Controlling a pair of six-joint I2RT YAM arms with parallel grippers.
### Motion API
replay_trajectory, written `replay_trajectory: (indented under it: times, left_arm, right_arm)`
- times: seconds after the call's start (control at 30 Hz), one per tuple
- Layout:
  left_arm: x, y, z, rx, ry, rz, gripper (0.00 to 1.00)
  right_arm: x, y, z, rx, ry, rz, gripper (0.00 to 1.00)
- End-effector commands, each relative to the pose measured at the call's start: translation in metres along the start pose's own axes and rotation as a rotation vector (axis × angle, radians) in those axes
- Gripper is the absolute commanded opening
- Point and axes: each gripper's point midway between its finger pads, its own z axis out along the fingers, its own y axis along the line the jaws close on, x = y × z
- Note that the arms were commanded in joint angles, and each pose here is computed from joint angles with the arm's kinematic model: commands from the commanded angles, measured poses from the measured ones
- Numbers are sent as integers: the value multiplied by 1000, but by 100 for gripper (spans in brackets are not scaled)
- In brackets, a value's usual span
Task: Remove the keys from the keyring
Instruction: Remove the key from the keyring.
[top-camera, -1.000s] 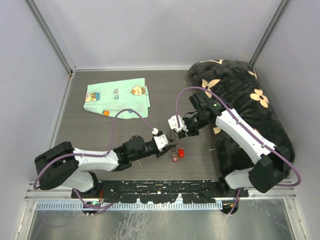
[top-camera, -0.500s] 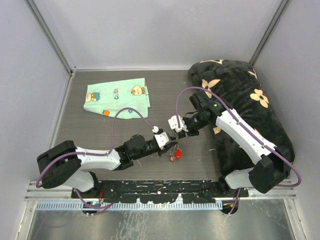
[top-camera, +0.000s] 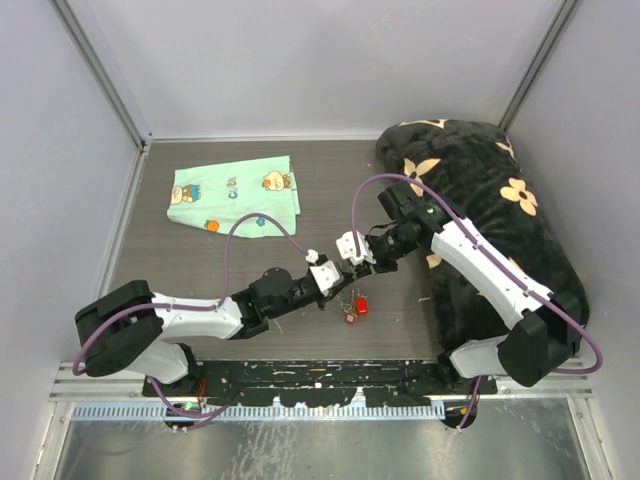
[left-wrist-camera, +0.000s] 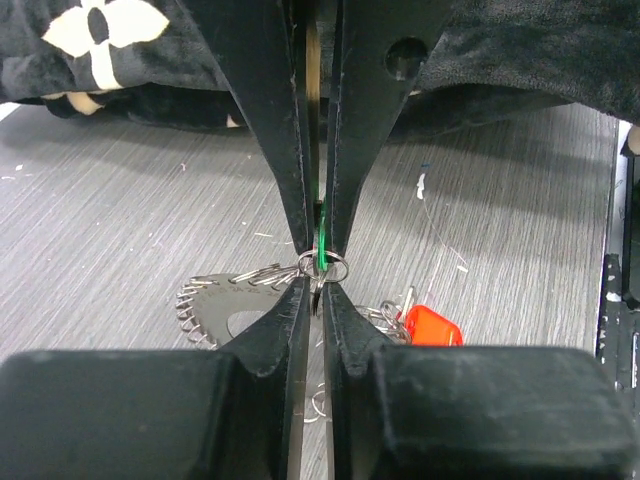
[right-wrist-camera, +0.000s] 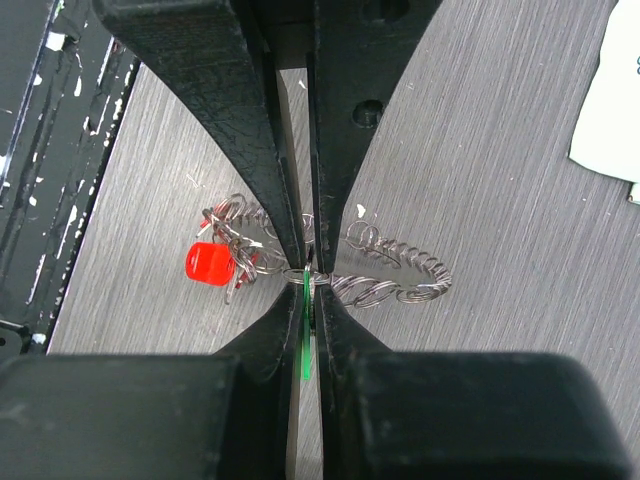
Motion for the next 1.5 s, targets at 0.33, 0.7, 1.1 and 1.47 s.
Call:
replay_trajectory:
  times: [0.33,0.7,1.1,1.47]
  left_arm:
    - [-25,12,1,-54,-37,-12,0]
    - [-48,14,-12,-73,-124,-88,0]
    - [-67,21,-21,-114,-226,-146,0]
    - [-70,22,-26,-126,-273,-167,0]
  right_arm:
    - [-16,-2,-5,24,-45,-36,1]
    - [-5,-4,-2,58,-24,38,1]
    - [-9,2,-1,64,-82,62,1]
    - [3,1,3,59,-44,87,1]
